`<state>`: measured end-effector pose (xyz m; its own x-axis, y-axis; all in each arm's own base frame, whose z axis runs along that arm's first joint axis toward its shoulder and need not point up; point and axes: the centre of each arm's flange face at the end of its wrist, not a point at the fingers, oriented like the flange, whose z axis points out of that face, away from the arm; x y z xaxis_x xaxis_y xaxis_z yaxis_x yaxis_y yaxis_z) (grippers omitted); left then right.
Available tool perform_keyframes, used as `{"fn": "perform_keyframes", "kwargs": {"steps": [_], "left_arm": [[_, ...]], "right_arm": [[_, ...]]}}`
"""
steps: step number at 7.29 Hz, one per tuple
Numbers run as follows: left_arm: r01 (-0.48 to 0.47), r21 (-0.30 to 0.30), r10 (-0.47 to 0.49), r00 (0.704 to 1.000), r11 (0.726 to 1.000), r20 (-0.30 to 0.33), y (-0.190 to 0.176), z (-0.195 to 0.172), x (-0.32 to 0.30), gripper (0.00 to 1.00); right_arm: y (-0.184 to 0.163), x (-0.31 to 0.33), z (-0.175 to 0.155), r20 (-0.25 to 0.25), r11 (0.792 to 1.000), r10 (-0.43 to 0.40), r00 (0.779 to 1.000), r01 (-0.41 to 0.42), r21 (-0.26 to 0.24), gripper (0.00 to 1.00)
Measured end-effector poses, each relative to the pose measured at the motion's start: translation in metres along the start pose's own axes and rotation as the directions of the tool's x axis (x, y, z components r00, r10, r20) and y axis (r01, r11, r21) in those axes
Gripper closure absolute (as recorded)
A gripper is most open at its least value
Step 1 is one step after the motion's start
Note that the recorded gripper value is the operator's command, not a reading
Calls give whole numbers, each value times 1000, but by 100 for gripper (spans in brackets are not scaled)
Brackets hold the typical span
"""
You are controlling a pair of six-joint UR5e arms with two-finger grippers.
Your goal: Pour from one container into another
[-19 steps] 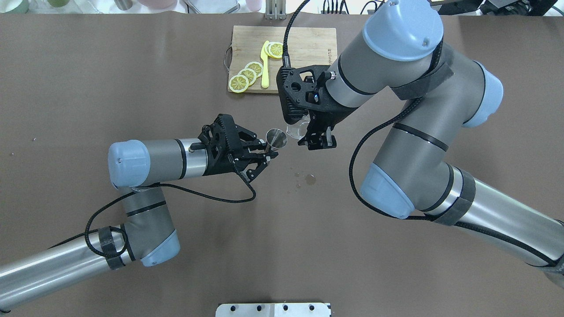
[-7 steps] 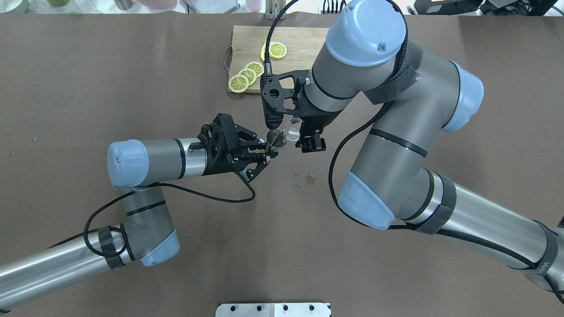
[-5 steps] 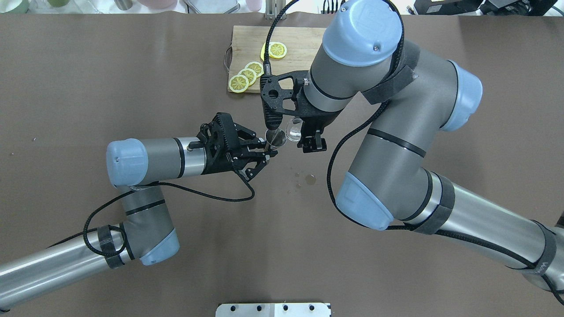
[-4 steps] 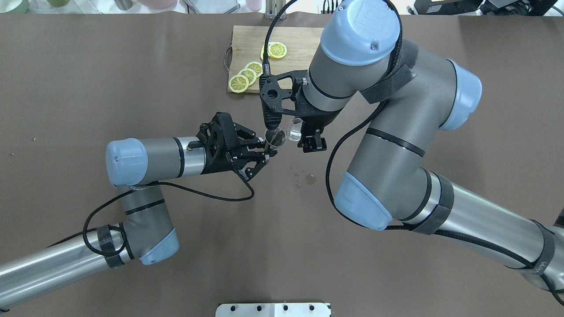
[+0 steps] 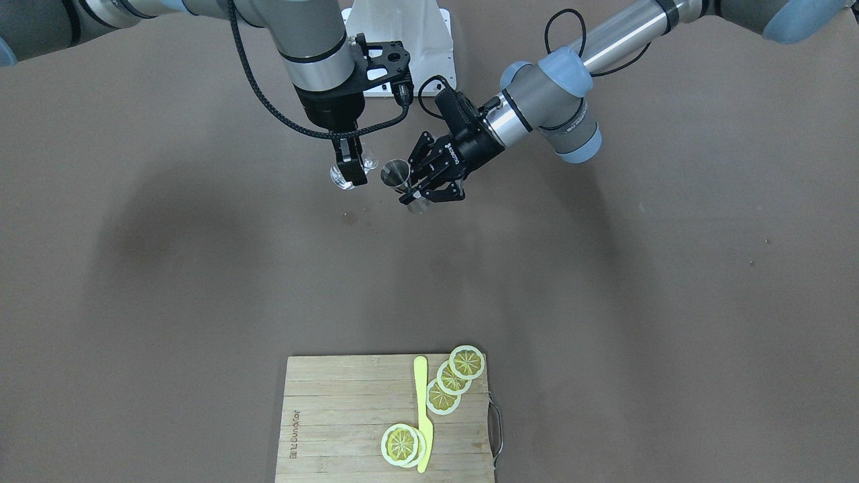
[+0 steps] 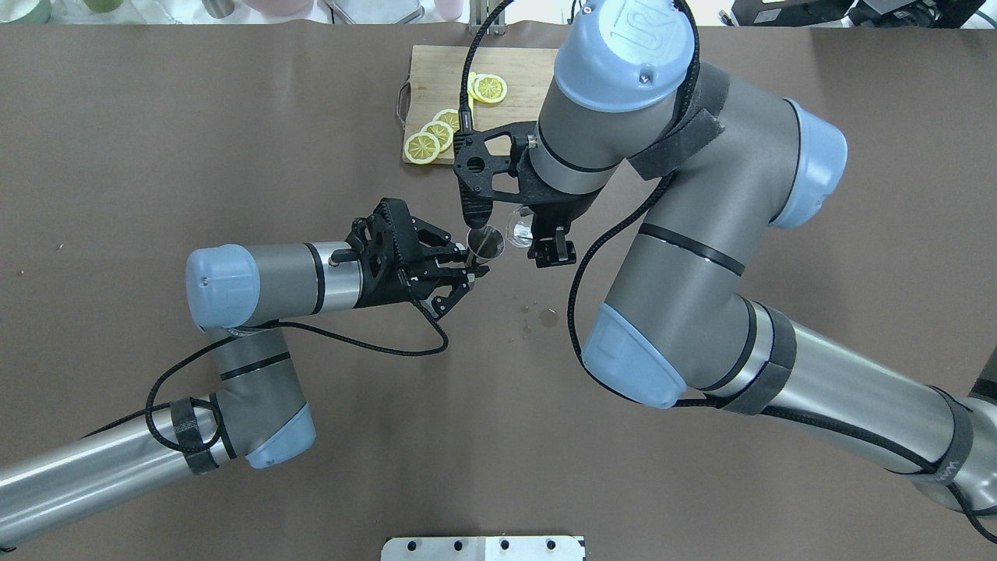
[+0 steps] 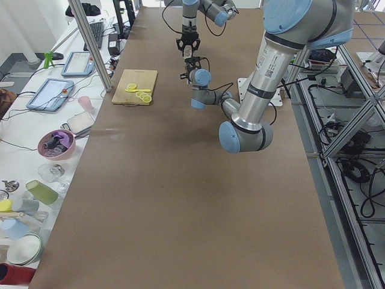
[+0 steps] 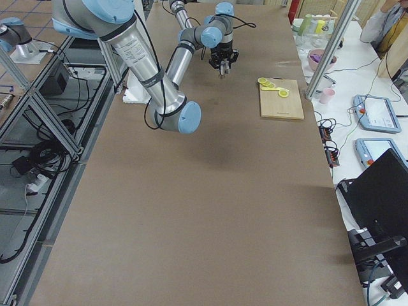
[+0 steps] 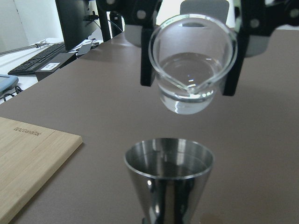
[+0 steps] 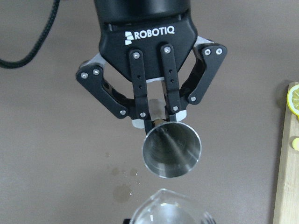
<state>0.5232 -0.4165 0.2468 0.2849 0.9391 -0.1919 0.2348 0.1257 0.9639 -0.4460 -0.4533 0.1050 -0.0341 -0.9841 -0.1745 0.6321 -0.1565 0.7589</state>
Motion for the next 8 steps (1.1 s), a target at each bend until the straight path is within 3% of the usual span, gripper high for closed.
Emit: {"fn": "perform_keyframes", "kwargs": {"steps": [8], "left_arm": [[-1, 6, 1, 1000, 1000, 2, -2, -2, -1, 100]], "right_arm": [[-23, 6, 2, 10, 998, 10, 1000, -10, -69, 100]]}}
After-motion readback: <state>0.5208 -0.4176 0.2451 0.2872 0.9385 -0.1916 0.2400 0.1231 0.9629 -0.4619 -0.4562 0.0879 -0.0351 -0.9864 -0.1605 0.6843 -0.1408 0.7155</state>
